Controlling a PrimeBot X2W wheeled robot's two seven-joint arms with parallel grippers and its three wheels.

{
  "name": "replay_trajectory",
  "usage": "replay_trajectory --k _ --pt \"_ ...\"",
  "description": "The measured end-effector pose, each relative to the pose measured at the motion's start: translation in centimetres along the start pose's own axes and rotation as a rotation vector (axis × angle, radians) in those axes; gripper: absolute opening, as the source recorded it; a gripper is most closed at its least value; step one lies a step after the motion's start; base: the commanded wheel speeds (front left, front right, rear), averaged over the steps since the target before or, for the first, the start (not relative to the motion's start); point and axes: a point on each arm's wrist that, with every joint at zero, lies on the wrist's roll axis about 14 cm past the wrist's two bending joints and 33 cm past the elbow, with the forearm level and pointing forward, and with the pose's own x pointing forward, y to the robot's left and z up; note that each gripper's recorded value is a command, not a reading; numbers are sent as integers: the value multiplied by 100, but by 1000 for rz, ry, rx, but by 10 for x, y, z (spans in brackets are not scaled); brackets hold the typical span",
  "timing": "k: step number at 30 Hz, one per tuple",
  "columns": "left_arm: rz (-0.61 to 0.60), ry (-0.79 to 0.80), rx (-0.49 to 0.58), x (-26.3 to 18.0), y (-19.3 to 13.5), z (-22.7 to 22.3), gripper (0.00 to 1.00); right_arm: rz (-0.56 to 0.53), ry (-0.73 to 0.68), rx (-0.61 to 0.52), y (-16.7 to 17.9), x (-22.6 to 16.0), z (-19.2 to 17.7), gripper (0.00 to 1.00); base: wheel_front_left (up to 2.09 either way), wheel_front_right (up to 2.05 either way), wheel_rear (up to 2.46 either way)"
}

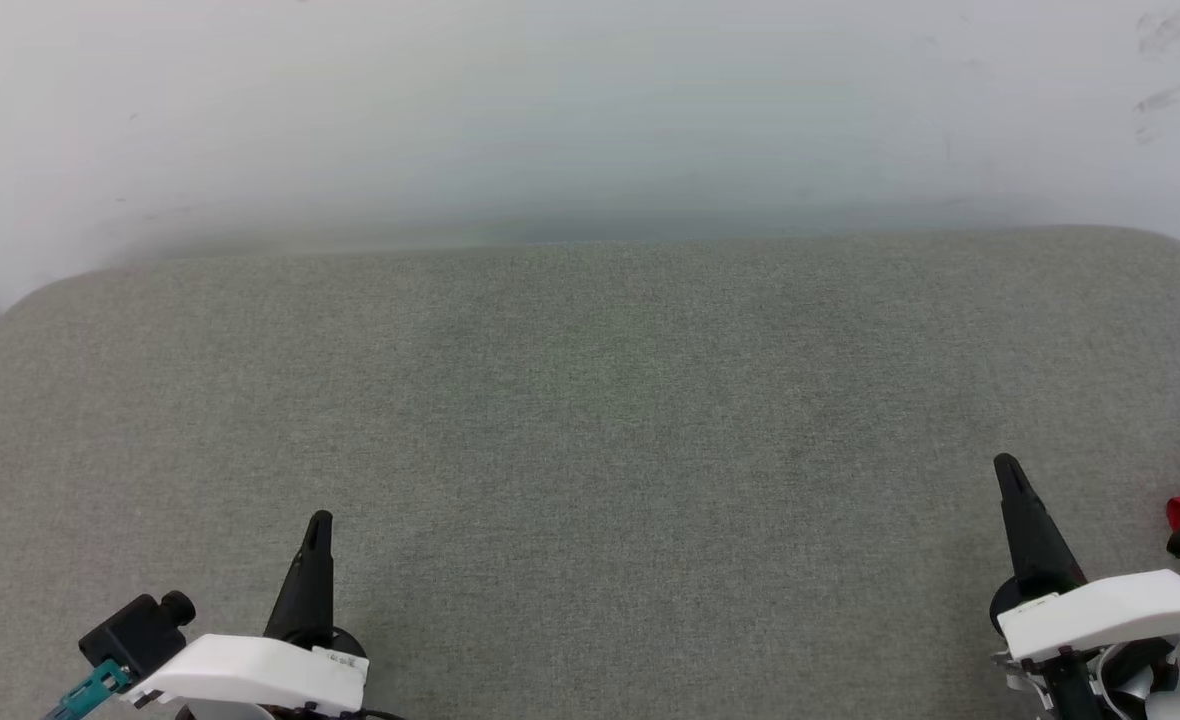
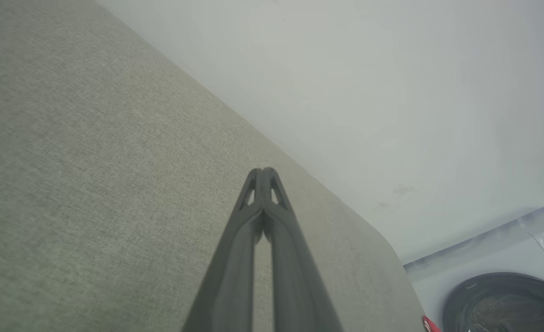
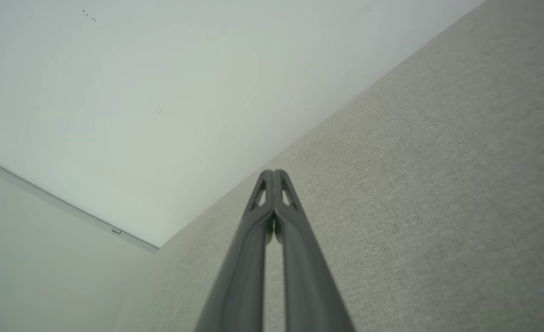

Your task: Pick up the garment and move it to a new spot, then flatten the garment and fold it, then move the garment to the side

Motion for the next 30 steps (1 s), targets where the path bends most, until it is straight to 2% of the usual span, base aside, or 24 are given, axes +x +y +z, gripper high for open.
replay_trajectory --k 30 --pt "24 9 -345 9 5 5 0 -21 0 351 -6 2 -1 0 0 0 0"
